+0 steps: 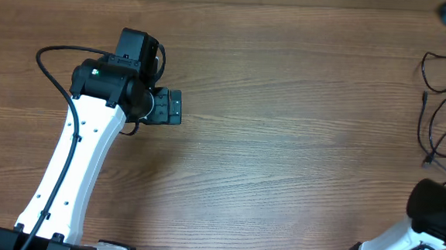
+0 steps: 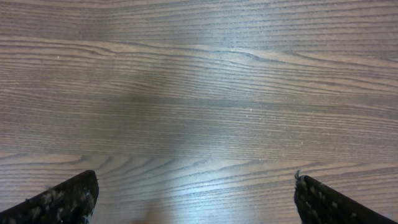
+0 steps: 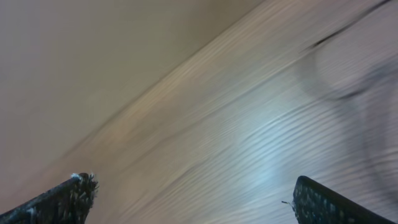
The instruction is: Untangle cables
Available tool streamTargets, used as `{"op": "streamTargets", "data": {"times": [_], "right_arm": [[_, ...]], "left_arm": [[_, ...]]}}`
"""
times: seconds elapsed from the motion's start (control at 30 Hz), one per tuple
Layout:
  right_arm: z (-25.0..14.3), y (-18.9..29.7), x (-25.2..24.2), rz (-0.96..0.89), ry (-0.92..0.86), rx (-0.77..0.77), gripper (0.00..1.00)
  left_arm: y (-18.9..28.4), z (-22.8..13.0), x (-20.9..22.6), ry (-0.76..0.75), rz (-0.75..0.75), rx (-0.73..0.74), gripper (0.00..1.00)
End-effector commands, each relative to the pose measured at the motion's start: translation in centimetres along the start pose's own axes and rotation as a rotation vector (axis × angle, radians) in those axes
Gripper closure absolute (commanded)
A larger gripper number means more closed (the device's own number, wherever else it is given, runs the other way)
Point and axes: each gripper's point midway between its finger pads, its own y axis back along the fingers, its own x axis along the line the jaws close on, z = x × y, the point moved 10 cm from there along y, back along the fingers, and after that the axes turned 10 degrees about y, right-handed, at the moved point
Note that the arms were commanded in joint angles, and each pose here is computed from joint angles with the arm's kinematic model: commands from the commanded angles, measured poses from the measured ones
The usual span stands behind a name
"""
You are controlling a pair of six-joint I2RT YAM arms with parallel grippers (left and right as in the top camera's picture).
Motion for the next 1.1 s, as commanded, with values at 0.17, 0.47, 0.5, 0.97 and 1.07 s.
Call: {"op": "streamTargets", "data": {"times": [0.17, 0.47, 0.5, 0.97, 1.07], "right_arm": [[-7.0, -3.1, 12.4, 0.287, 0.221, 0.342, 0.0], [-12.2, -3.5, 19.9, 0.257, 0.467, 0.383, 0.0], [-12.3, -3.4, 20.1, 0.26, 0.472, 0.386, 0.0], [-12.4, -3.4, 20.2, 0.263, 0.476, 0.387, 0.0], [-12.4, -3.4, 20.2, 0.263, 0.476, 0.387, 0.0]], "left_arm": [[0.1, 0.0, 0.1, 0.014, -0.004, -0.002, 0.0], [0.1, 0.0, 0.1, 0.014, -0.004, -0.002, 0.0], [0.1, 0.0, 0.1, 0.014, -0.004, -0.002, 0.0], [0.1, 0.0, 0.1, 0.014, -0.004, -0.002, 0.0], [0.1, 0.0, 0.1, 0.014, -0.004, -0.002, 0.0]]}}
